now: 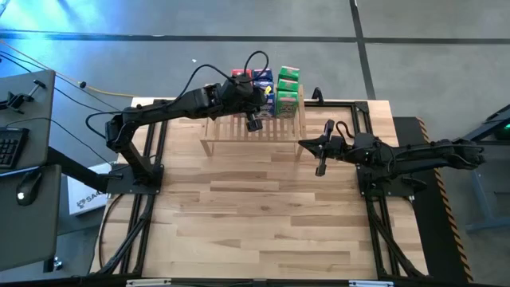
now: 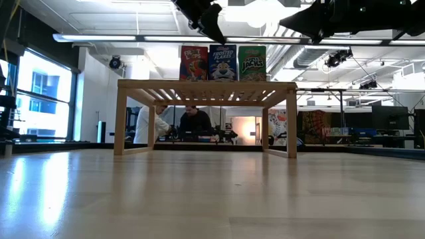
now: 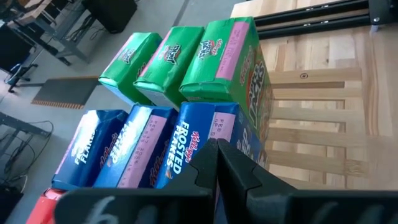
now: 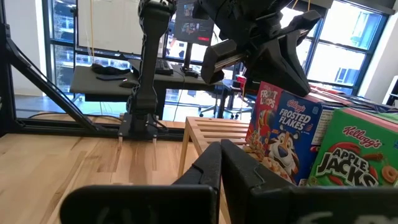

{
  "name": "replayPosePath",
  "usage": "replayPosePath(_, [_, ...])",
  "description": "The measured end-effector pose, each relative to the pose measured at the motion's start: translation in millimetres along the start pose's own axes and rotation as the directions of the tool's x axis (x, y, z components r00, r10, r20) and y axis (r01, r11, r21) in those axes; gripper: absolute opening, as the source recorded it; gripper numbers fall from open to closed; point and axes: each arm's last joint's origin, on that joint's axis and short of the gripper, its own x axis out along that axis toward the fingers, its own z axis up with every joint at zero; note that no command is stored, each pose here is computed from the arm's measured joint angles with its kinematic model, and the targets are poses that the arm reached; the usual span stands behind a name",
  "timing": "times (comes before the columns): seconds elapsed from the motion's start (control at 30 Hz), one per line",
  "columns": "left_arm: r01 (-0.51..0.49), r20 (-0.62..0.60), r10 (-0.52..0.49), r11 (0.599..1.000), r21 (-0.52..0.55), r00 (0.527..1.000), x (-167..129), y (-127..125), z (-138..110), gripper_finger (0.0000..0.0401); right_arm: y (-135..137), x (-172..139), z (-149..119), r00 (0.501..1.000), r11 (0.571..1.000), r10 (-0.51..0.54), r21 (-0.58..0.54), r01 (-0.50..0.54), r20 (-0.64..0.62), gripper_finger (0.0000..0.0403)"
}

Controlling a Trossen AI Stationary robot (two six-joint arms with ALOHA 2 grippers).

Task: Stack cereal on shelf
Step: Adjust the blue cereal box on the shelf, then return to Home Position

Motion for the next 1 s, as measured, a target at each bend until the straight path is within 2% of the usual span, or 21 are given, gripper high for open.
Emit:
replayPosePath(0.4, [-0.007,0.017,0.007,1.0,0.014,1.0,-4,2,2,0.0,0,0,0,1.0,1.0,0.001,0.0,-0.001,0.0,0.0])
replayPosePath(0.77, [0.203,0.152,-0.199,0.979,-0.012,0.968,-23,-4,12,0.0,1,0,-3,0.999,1.0,0.017,-0.004,-0.017,-0.028,0.0])
replayPosePath(0.9, [0.29,0.186,-0.287,0.957,0.015,0.94,-25,-11,15,0.0,2,0,-3,0.999,0.999,0.042,-0.004,-0.042,-0.029,0.0])
replayPosePath(1.0, [0.304,0.207,-0.306,0.952,0.045,0.929,-25,-20,16,0.0,3,0,-3,0.996,0.996,0.084,-0.003,-0.084,-0.022,0.0])
